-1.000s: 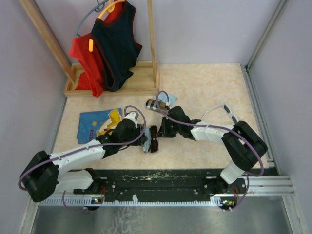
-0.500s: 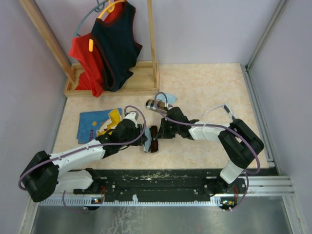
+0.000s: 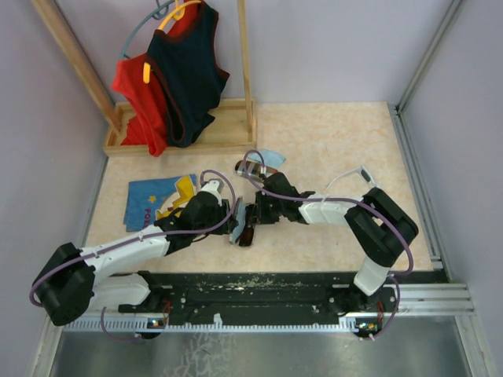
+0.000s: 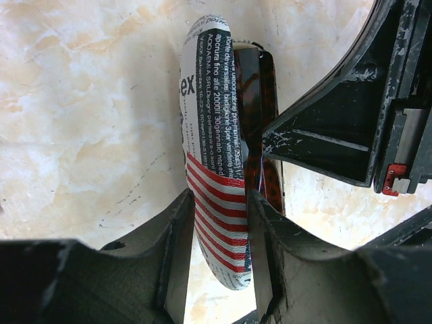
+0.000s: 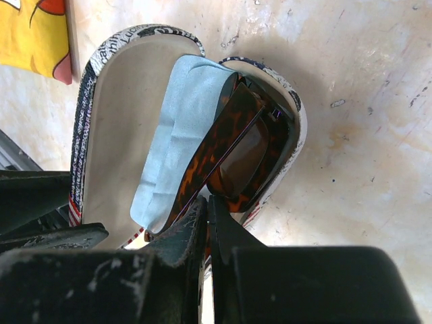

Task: Organize the sunglasses
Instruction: Place the sunglasses in the sunglasses case.

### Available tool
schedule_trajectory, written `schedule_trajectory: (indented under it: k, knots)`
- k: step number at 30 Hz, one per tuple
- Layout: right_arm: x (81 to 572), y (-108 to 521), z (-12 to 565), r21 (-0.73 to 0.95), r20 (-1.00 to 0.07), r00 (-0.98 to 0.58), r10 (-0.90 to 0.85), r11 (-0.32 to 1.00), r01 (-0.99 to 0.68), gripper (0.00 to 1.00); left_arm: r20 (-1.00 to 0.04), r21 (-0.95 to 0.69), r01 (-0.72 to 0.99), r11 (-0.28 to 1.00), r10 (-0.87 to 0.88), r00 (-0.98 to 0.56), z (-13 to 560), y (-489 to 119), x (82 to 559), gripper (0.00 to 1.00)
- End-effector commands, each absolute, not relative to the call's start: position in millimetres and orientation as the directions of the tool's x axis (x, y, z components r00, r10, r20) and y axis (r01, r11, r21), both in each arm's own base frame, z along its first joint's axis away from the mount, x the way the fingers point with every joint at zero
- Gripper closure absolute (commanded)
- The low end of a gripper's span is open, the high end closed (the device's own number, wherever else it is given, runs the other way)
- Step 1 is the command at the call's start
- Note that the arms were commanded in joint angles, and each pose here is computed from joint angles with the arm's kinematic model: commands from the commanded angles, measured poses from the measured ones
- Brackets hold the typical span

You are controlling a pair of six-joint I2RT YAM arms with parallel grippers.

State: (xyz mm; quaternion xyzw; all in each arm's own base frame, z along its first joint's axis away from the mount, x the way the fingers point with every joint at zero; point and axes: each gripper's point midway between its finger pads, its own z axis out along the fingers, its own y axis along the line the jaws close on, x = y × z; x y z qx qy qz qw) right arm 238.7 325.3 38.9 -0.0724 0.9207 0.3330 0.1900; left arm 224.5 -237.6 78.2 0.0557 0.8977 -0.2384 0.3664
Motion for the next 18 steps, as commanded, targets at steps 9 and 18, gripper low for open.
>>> schedule_trajectory:
  k: [9,18]
  knots:
    - [247,340,63,0.601,-0.470,-0.883,-0.011,0.729,-0.329,0.95,-0.705,-0.406,0.301,0.863,-0.086,-0.704,93,-247,231,0.57]
    - [244,320,89,0.560,-0.534,-0.846,0.008,0.752,-0.347,0.92,-0.703,-0.415,0.310,0.855,-0.085,-0.706,96,-249,229,0.56]
